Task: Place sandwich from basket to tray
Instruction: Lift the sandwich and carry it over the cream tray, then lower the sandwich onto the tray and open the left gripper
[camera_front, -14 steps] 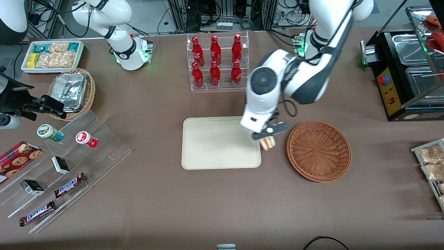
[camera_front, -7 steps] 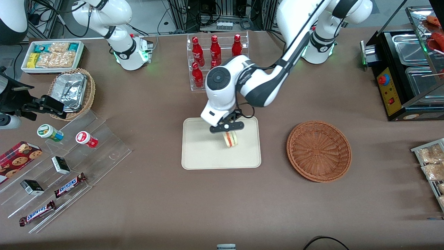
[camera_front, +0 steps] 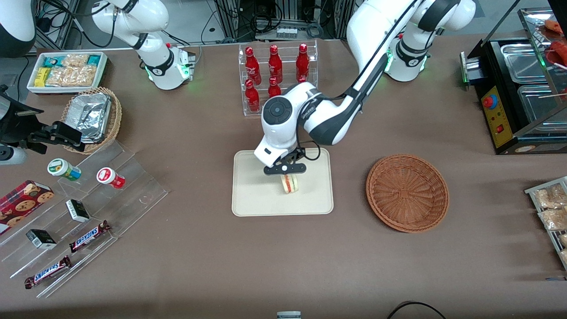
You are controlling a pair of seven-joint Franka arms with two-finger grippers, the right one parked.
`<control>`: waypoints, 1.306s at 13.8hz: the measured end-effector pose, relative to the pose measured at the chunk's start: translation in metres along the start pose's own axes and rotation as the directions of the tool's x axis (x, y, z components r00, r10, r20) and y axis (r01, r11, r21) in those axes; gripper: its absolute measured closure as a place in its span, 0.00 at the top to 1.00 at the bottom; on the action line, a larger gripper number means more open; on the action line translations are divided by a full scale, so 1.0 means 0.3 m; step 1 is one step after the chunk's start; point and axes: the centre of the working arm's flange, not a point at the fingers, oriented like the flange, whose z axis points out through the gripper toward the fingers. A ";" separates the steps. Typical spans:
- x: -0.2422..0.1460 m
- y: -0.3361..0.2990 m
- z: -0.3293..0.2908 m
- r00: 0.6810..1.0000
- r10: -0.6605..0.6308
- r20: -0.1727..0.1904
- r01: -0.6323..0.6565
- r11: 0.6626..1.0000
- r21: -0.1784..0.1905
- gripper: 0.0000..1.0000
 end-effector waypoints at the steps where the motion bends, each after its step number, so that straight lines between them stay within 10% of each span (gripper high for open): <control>1: 0.000 0.008 0.036 1.000 0.004 -0.001 -0.004 1.000 -0.006 0.15; 10: -0.034 0.047 0.144 0.997 0.071 -0.003 -0.071 0.997 -0.002 0.15; 18: -0.003 0.028 0.095 0.998 0.055 -0.002 -0.055 0.998 0.014 0.93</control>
